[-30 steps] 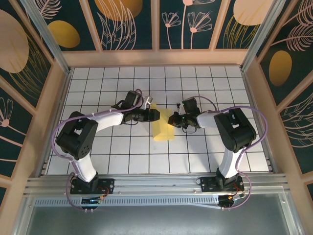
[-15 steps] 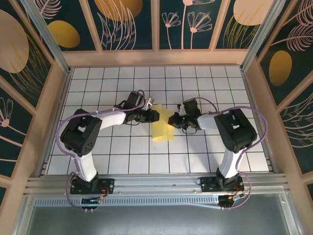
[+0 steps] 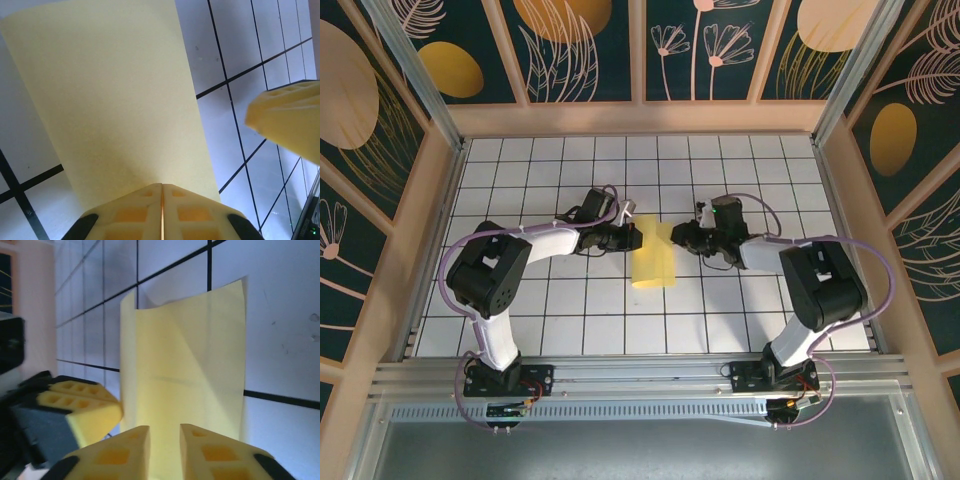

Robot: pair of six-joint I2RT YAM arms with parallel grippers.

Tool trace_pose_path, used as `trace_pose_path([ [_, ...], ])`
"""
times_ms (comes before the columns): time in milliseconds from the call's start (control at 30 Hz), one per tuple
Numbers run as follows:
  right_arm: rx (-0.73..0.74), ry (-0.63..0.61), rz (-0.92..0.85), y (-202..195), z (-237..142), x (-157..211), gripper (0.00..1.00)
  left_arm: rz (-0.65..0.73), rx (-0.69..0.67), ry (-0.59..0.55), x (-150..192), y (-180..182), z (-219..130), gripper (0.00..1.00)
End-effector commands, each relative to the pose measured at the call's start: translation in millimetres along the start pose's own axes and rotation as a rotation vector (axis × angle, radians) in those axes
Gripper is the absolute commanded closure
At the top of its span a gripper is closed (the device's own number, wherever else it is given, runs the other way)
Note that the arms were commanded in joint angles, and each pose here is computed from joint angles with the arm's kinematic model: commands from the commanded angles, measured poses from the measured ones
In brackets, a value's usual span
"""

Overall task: Fold a paper plane with a square sheet of paper (fold left side to right side)
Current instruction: First fold in half a square sheet of paper at the center of the table.

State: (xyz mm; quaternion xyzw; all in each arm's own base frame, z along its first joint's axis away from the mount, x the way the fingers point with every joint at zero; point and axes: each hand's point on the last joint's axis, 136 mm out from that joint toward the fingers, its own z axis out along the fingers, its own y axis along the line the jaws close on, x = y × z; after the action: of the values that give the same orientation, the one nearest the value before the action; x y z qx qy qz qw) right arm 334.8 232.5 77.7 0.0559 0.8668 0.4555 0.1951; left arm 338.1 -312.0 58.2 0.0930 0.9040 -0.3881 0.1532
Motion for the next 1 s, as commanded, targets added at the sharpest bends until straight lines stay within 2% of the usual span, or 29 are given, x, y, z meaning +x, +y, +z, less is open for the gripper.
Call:
trace_pose_path([
  [0, -0.177, 0.007, -0.008, 28.3, -10.9, 3.0, 0.67, 0.006, -0.009, 0.003, -2.4, -1.5, 3.8, 0.92],
  [167, -0.238, 0.074, 0.011, 35.8, 0.3, 20.6, 0.57, 0.007, -0.009, 0.000, -3.4, -2.9, 3.3, 0.94],
  [367, -0.218, 0.115, 0.037, 28.0, 19.9, 32.1, 0.57, 0.009, -0.013, 0.002, -2.4, -2.9, 3.0, 0.94],
  [967, -0.210, 0.141, 0.033, 28.5, 34.7, 33.3, 0.79, 0.016, -0.010, -0.003, -4.7, -6.0, 0.5, 0.93],
])
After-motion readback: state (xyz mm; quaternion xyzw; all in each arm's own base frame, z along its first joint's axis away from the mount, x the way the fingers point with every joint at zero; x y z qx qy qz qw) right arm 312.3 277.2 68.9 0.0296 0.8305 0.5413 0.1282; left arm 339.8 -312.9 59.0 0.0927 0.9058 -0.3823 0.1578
